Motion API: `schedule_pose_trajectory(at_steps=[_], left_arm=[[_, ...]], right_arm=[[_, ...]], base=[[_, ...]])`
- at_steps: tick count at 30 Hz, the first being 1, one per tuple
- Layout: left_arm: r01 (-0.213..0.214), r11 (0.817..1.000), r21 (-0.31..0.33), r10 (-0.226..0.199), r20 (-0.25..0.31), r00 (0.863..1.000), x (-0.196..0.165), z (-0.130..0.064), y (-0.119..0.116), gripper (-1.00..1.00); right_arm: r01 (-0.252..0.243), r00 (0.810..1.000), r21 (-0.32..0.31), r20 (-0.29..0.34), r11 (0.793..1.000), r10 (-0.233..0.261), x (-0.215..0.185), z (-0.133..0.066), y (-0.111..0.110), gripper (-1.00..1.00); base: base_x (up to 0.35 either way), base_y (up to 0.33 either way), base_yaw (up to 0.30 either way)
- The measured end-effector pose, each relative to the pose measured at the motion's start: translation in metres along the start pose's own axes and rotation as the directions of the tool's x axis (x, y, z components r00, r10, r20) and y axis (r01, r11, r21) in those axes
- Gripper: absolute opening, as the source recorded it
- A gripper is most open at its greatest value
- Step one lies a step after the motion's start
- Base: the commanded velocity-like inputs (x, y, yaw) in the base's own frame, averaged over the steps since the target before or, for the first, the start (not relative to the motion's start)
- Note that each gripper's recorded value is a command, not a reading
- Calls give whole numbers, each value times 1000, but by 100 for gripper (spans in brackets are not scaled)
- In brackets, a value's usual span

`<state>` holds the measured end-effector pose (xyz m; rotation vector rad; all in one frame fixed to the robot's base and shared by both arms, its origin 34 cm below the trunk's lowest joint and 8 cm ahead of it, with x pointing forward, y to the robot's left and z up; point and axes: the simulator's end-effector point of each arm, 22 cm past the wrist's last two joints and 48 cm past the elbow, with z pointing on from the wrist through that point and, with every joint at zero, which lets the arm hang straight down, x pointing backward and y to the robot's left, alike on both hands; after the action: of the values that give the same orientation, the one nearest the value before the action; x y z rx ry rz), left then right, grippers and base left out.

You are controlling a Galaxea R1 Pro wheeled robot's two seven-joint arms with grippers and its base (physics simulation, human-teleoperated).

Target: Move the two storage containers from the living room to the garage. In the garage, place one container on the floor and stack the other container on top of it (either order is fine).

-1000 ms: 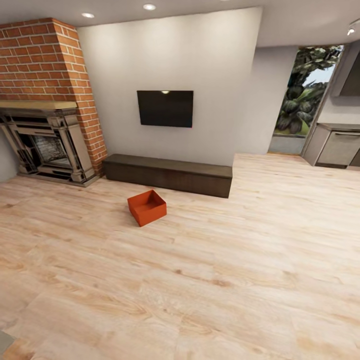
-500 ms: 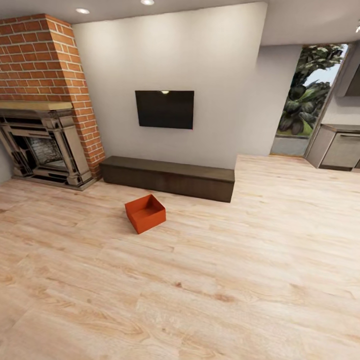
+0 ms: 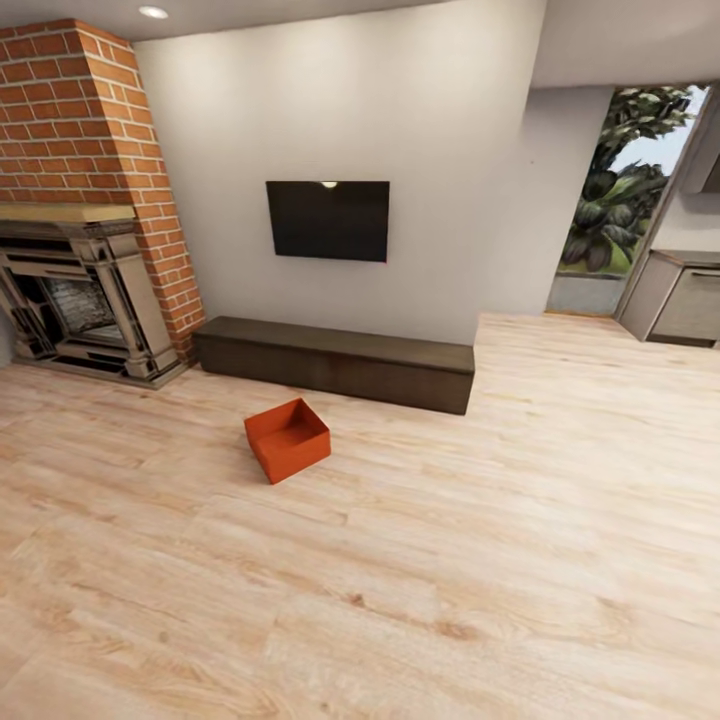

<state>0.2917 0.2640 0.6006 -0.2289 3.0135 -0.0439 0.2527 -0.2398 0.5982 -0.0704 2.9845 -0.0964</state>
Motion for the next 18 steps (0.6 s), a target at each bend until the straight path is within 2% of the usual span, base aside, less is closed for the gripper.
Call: schedule_pose_trajectory(at_steps=[18], left_arm=[[0, 1000, 0, 0, 0, 1000, 0, 0, 0, 100]], right_arm=[[1, 1000, -1, 0, 1000, -1, 0, 0, 1, 100]], base=[[322, 0, 0]])
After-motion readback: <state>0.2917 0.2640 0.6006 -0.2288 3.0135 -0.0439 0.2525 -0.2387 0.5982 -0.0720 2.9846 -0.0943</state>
